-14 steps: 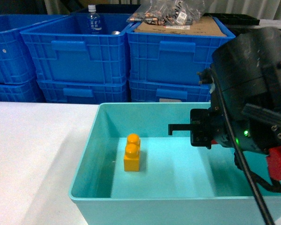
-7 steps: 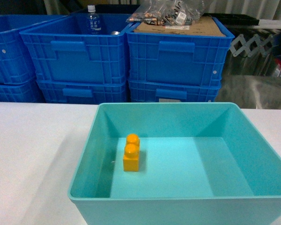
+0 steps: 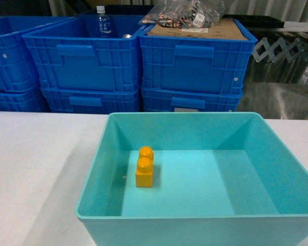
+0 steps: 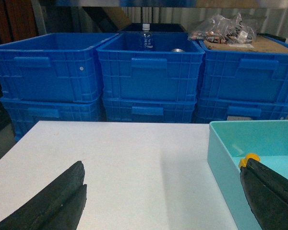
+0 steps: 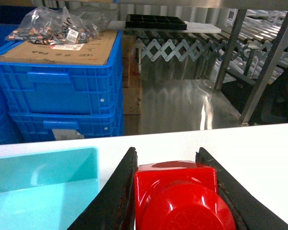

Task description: Pick red block from blue box to shelf

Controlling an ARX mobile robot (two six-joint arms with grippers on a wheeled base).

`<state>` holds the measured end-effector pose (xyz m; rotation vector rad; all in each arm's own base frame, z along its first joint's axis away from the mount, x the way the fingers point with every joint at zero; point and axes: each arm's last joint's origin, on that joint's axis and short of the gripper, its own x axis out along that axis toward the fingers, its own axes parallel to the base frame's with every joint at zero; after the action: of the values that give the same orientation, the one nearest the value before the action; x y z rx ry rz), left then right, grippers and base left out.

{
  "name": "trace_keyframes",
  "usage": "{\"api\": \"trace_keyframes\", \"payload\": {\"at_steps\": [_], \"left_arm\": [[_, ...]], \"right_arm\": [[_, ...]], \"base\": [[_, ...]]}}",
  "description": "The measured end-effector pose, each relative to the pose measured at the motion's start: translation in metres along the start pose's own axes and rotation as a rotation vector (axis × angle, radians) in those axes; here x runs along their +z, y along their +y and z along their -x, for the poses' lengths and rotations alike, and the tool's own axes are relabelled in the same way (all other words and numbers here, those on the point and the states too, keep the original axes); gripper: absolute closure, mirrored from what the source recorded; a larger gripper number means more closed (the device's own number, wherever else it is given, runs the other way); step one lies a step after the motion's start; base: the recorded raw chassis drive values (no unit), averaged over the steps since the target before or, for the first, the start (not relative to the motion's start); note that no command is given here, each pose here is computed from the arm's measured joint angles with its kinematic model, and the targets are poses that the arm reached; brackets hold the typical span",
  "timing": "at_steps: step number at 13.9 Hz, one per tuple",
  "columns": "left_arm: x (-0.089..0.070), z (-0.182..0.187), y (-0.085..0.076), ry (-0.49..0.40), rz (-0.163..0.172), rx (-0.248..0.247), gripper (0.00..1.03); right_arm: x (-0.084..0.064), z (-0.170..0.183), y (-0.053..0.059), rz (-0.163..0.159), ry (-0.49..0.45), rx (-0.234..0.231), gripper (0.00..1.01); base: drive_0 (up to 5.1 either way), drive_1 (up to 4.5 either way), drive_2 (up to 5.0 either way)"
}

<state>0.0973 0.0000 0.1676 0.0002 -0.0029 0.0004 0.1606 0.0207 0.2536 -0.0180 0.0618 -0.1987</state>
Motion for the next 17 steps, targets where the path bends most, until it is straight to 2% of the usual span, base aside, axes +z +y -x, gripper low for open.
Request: {"api": "trace_keyframes", "payload": {"at_steps": [1, 3, 5, 7, 10, 12, 13, 15, 17], "left_arm": [[0.0, 0.0, 0.0, 0.0, 0.0, 0.0, 0.05], [0.0, 0.0, 0.0, 0.0, 0.0, 0.0, 0.05], [0.0, 0.0, 0.0, 0.0, 0.0, 0.0, 0.05], [0.0, 0.0, 0.0, 0.0, 0.0, 0.0, 0.05], [0.0, 0.0, 0.0, 0.0, 0.0, 0.0, 0.05], [0.0, 0.0, 0.0, 0.0, 0.0, 0.0, 0.05], [0.0, 0.0, 0.0, 0.0, 0.0, 0.0, 0.05], [0.0, 0.0, 0.0, 0.0, 0.0, 0.0, 0.05], [0.0, 0.0, 0.0, 0.0, 0.0, 0.0, 0.05]], "right_arm": [[-0.007, 0.015, -0.004, -0.026, -0.02, 0.02, 0.72], [-0.027, 0.034, -0.003, -0.03, 0.016, 0.055, 0.72], [-0.03, 0.044, 0.005, -0.04, 0.005, 0.076, 0.72], [-0.031, 0.048, 0.01, -0.032, 0.015, 0.085, 0.72], [-0.025, 0.049, 0.012, -0.036, -0.037, 0.083, 0.72], [-0.031, 0.045, 0.004, -0.036, -0.067, 0.156, 0.72], [-0.042, 0.045, -0.002, -0.029, -0.066, 0.178, 0.72], [-0.057, 0.042, -0.008, -0.023, -0.057, 0.197, 0.72], [-0.064, 0.038, -0.014, -0.027, -0.07, 0.194, 0.72]], "base": [[0.0, 0.0, 0.0], [0.0, 0.0, 0.0], [0.0, 0.0, 0.0], [0.0, 0.0, 0.0], [0.0, 0.0, 0.0], [0.0, 0.0, 0.0], [0.0, 0.0, 0.0], [0.0, 0.0, 0.0], [0.0, 0.0, 0.0]]}}
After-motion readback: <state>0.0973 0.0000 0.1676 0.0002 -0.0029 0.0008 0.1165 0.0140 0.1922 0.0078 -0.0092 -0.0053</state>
